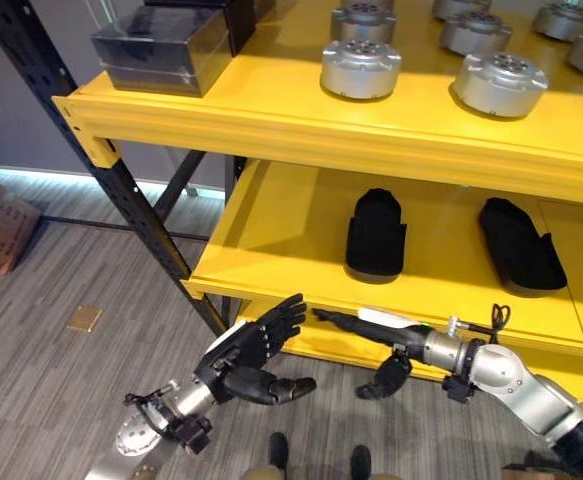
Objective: Move parts from the plastic box to the shelf.
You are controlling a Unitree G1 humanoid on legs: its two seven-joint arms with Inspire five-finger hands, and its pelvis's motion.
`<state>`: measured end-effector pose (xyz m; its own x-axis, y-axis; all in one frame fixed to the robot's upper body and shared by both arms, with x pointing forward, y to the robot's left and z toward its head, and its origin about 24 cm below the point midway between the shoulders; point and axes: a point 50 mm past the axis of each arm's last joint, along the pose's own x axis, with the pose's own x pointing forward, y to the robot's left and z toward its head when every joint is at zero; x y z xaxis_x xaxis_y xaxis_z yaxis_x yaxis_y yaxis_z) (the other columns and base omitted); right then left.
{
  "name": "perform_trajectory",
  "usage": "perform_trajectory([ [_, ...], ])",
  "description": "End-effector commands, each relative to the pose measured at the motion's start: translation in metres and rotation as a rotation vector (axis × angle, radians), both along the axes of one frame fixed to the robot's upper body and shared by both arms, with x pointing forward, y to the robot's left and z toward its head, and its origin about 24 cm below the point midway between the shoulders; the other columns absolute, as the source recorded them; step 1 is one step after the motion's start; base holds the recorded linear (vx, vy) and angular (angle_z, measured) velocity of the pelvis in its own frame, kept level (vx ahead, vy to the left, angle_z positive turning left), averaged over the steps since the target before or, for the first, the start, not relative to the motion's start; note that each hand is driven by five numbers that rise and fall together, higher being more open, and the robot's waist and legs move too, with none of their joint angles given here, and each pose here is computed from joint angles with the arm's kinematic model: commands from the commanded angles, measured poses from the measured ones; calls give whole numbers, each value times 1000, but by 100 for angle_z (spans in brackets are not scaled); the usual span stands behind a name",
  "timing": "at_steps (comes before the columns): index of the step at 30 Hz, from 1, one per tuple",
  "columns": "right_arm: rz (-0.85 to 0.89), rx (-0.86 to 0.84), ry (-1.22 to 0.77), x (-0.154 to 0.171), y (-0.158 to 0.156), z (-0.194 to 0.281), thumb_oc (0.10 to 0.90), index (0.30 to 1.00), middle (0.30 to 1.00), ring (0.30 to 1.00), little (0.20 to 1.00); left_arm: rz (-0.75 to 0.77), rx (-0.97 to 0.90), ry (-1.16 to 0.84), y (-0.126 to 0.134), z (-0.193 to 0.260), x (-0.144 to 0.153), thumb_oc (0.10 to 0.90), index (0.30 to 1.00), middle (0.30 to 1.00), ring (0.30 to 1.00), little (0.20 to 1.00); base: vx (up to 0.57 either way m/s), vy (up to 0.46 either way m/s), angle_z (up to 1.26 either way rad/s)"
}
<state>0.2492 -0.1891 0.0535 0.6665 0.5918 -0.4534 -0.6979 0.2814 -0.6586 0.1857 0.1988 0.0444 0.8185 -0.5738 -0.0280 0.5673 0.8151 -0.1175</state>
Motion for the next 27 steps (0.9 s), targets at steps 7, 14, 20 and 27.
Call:
perform_trajectory([
  [7, -213, -119, -456, 31, -21, 39, 900, 1000, 1000, 1000, 1000, 135, -77, -449, 0, 66, 20, 900, 1000, 1000, 1000, 1000, 1, 3, 0],
  [14, -230, -211, -578, 41, -19, 47, 900, 1000, 1000, 1000, 1000, 117, -107, -463, -6, 69, 21, 900, 1000, 1000, 1000, 1000, -13, 14, 1],
  [20, -194, -265, -556, 47, -16, 41, 900, 1000, 1000, 1000, 1000, 97, -113, -460, -9, 70, 22, 900, 1000, 1000, 1000, 1000, 0, 0, 0],
  [27, -165, -325, -549, 59, -12, 39, 900, 1000, 1000, 1000, 1000, 69, -116, -452, -12, 70, 25, 900, 1000, 1000, 1000, 1000, -1, -3, 1],
])
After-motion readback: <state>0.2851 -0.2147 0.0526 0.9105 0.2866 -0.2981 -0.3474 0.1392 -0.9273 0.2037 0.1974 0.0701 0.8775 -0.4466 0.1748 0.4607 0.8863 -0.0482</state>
